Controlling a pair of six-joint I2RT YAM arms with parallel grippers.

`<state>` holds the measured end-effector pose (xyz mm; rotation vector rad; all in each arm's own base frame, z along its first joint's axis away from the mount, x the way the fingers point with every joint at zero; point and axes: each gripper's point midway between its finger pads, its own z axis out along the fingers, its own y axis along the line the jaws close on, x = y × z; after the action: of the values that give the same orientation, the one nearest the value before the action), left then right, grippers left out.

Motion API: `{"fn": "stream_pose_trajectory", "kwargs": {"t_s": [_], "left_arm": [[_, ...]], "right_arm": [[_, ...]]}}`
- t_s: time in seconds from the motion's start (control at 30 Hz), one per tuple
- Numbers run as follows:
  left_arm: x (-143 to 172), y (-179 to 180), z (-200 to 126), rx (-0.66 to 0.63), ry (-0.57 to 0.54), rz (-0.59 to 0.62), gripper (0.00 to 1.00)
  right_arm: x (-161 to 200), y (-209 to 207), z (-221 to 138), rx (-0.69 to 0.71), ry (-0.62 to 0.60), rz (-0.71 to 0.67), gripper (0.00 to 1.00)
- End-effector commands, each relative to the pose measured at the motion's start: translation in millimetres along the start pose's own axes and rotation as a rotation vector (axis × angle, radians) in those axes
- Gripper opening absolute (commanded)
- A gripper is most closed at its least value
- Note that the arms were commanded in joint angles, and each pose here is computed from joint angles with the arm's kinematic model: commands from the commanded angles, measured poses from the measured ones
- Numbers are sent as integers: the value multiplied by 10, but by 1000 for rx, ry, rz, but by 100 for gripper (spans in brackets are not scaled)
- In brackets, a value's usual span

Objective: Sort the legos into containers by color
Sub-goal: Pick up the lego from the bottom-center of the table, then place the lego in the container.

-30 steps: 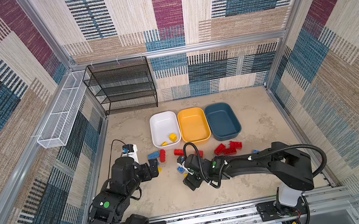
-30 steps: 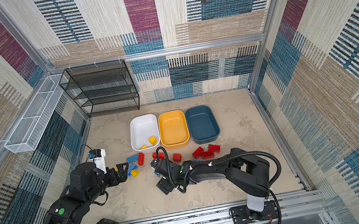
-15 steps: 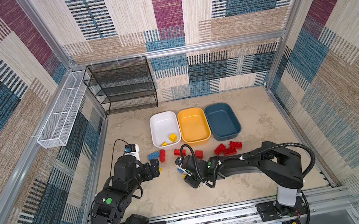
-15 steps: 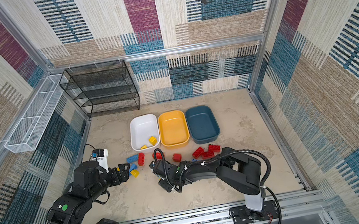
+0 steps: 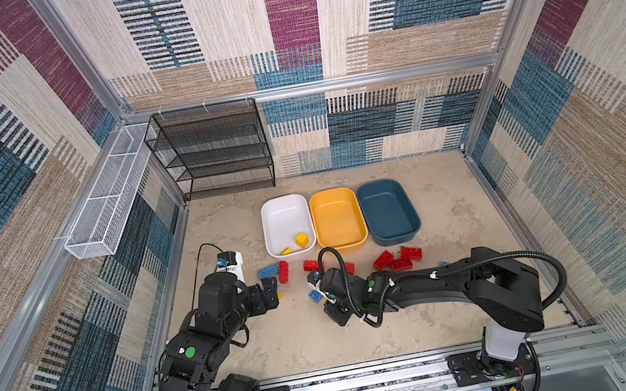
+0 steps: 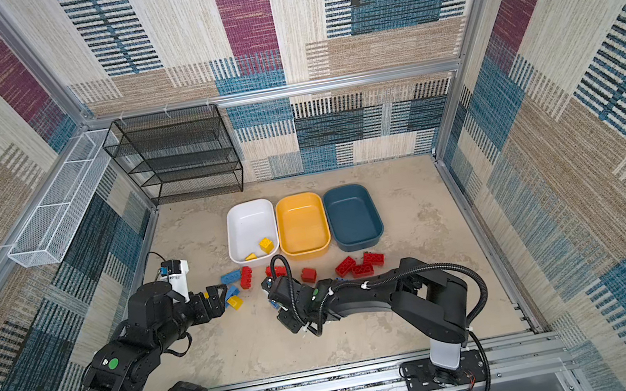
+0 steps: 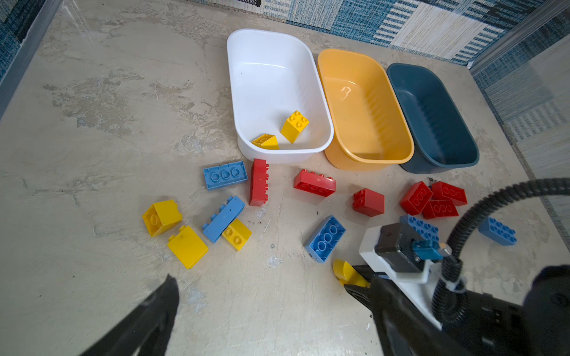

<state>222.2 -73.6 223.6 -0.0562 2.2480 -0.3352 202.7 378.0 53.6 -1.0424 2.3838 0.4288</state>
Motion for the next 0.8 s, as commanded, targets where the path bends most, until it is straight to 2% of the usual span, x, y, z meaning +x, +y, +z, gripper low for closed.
{"fn": "stream_pose_trajectory", "kwargs": {"t_s": [0.0,0.2,0.3,0.4,0.5,0.6,0.77], "left_arm": [[-67,-39,-15,16,-21,10,98],[-124,-37,-87,15,-47,15,100],[-153,-105,-143,57,-67,28,100],[-215,-147,-229,93,-123,20,100],[-284,-75,-306,74,-198,-40,100],[-310,18,-365,40,-241,-96,100],[-282,51,-381,28,-246,-82,100]], "right_arm": [[-91,7,-82,-1,-29,22,17],[-330,56,-296,-15,-79,33,17],[-546,90,-465,-28,-125,33,17],[-765,76,-626,-52,-160,47,17],[-1008,-19,-758,-67,-203,81,17],[-1272,-139,-811,-47,-235,85,17],[-1690,-310,-753,-57,-265,100,17]]}}
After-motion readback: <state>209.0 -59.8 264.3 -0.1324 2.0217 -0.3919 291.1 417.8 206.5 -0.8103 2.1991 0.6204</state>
